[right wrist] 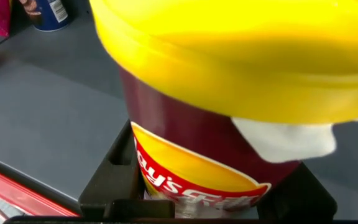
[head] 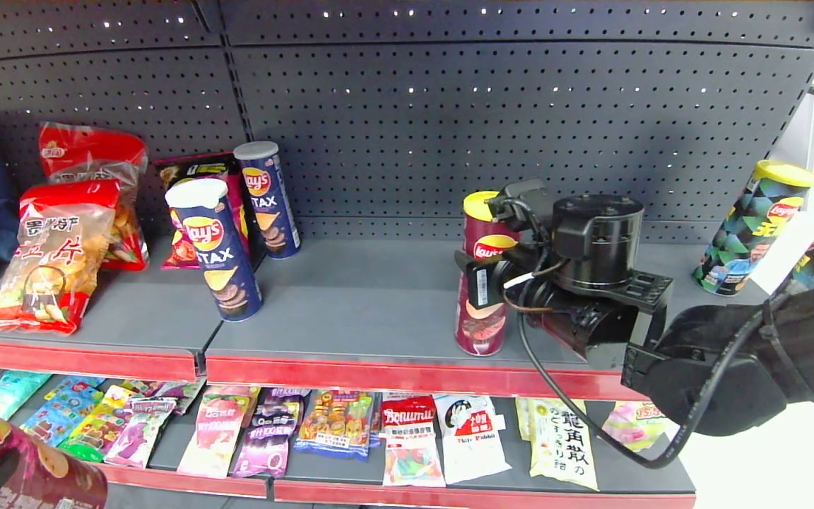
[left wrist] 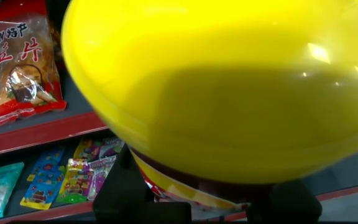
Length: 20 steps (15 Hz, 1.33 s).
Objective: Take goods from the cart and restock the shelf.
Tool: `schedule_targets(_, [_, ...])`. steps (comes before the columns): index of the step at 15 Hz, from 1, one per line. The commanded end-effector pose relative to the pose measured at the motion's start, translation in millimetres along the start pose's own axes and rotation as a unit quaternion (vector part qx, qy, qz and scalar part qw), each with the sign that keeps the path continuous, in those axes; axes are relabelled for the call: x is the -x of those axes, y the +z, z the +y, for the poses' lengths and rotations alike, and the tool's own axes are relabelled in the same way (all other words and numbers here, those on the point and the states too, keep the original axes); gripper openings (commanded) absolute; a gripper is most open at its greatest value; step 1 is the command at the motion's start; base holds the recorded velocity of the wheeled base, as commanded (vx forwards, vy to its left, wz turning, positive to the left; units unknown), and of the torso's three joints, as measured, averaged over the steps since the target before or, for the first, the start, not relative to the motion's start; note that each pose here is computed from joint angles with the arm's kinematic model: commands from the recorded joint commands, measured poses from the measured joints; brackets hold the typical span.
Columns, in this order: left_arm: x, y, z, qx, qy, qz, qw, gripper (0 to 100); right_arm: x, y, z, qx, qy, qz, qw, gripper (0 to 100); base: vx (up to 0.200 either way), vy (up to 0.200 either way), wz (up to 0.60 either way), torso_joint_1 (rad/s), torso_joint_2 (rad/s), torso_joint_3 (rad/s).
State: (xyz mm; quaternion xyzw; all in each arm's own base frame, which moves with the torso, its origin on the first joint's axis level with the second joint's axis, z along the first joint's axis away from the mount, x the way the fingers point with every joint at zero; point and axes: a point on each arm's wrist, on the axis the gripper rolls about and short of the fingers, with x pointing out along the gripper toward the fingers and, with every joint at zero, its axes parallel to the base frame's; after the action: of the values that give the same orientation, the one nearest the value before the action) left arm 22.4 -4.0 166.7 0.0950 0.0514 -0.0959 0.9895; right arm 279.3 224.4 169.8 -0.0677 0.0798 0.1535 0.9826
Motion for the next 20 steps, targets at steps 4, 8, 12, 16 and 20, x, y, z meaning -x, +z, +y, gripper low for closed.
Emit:
schedule_targets(4, [0.3,0.1,0.0,-0.001,0.0,-0.001,1.0,0,1.4,-4.0,0.8,0.008,0.003,0.007,1.0,0,0.0,0.0,0.0,0.0,0.0,0.0])
schedule_targets(8, [0.3,0.1,0.0,0.0,0.0,-0.001,1.0,0,3.1,-3.0,0.6,0.007,0.002,0.005,1.0,0,0.0,0.0,0.0,0.0,0.0,0.0])
schedule_targets(12, [1.3,0.2,-0.3,-0.001,0.001,-0.004,1.0,0,4.5,-6.3,1.6,0.01,-0.004,0.011,1.0,0,0.0,0.0,0.0,0.0,0.0,0.0])
schedule_targets(16, [1.4,-0.2,-0.4,-0.001,0.001,-0.004,1.0,0,5.1,-7.9,1.9,0.011,-0.005,0.013,1.0,100,0.0,0.0,0.0,0.0,0.0,0.0])
schedule_targets(20, [1.4,-0.2,-0.4,-0.001,0.001,-0.004,1.0,0,9.0,-4.9,5.9,0.01,0.002,0.008,1.0,100,0.0,0.0,0.0,0.0,0.0,0.0])
